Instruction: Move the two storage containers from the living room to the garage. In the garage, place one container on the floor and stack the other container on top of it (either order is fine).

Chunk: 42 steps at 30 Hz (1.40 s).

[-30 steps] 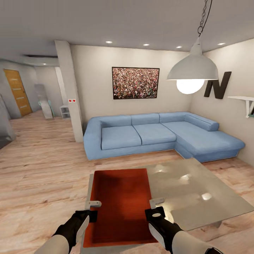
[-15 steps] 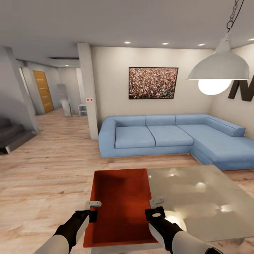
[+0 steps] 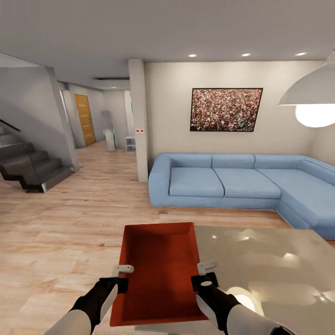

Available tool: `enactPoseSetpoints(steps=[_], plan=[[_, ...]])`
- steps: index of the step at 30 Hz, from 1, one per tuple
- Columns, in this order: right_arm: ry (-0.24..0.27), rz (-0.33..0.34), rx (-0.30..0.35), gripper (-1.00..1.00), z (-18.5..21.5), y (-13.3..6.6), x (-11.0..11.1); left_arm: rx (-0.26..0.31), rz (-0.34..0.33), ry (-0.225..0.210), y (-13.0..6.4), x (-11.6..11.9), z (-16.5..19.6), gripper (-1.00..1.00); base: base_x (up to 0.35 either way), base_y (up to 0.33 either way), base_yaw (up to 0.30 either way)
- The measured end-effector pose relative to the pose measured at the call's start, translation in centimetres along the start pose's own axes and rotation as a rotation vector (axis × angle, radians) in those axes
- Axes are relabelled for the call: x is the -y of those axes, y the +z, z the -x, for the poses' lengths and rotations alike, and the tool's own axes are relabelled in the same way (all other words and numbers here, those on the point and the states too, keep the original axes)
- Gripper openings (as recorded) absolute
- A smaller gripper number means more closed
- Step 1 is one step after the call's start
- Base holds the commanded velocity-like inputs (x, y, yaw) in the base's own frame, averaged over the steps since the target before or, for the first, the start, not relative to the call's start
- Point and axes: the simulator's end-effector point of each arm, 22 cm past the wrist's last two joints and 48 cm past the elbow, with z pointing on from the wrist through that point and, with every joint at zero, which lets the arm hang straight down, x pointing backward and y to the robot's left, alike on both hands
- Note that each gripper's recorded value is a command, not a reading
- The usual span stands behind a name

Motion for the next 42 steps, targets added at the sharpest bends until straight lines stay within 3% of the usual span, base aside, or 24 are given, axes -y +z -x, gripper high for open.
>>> enactPoseSetpoints(steps=[42], plan=[[0.000,0.000,0.000,-1.00,0.01,0.00,0.00,0.000,0.000,0.000,0.00,0.00,0.00,-1.00,0.000,0.000,0.286]])
